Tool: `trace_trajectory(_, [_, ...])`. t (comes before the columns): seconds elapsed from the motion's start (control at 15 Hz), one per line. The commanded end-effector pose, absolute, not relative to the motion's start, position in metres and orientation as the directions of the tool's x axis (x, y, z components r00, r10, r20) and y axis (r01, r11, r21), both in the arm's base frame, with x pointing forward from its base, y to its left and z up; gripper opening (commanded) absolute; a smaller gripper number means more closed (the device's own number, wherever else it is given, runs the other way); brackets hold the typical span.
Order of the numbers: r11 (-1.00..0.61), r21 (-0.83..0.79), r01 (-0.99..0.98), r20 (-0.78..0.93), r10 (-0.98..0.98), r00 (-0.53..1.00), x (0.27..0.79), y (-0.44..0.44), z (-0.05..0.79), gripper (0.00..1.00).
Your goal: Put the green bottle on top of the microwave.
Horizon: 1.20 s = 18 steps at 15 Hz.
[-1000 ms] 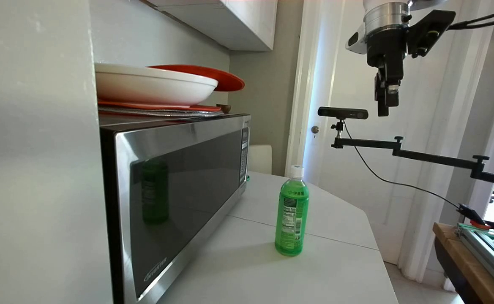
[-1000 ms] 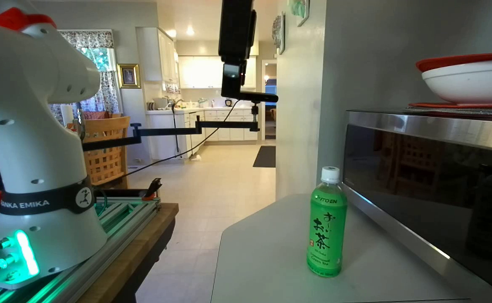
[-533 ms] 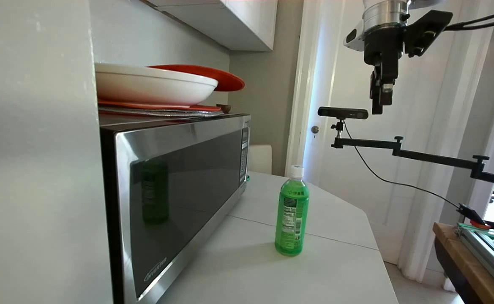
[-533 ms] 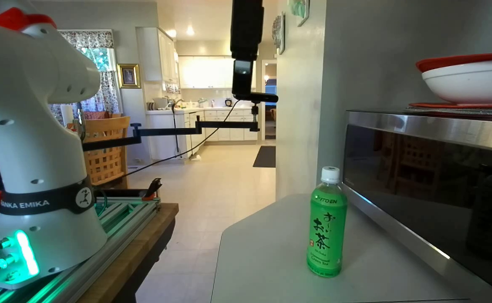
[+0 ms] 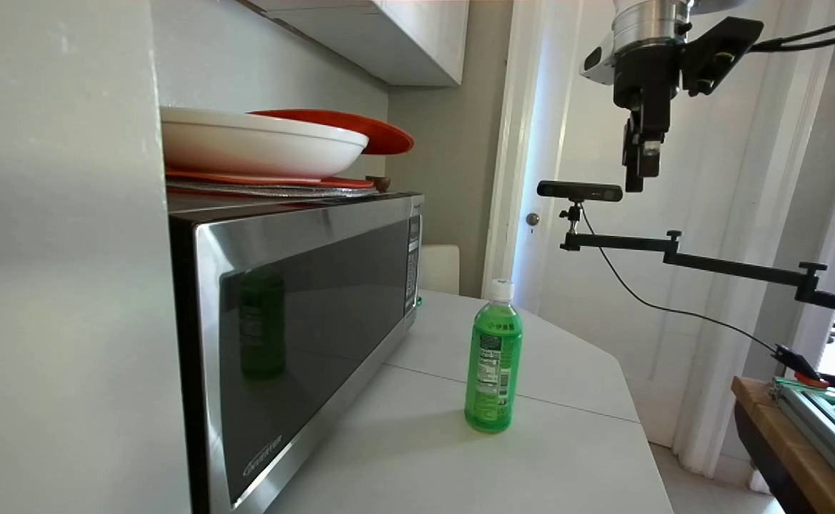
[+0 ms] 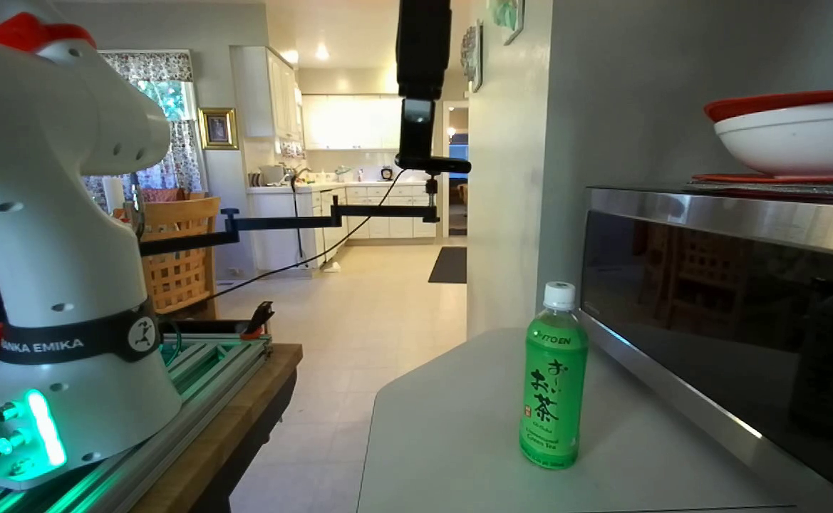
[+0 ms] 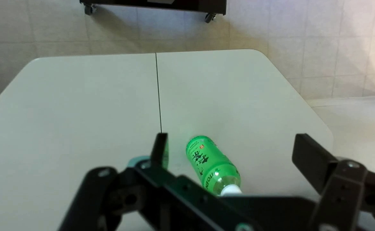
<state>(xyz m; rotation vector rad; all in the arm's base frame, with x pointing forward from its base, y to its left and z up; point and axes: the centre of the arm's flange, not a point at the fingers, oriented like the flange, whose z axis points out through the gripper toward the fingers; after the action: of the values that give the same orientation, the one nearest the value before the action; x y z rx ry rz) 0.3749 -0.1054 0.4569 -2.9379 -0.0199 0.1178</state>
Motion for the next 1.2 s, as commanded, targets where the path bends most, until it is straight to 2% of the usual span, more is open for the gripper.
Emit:
trace_trajectory(0.0, [-0.980, -0.199, 0.024, 0.003, 0.024, 1.000, 0.400, -0.108, 0.462, 1.00])
trace_trajectory(0.33, [-0.979, -0.199, 0.049, 0.118, 0.026, 0.993, 0.434, -0.092, 0.465, 1.00])
trace_trajectory(1.13, [-0.981, -0.158, 0.113, 0.030, 0.110, 0.993, 0.460, -0.062, 0.391, 1.00])
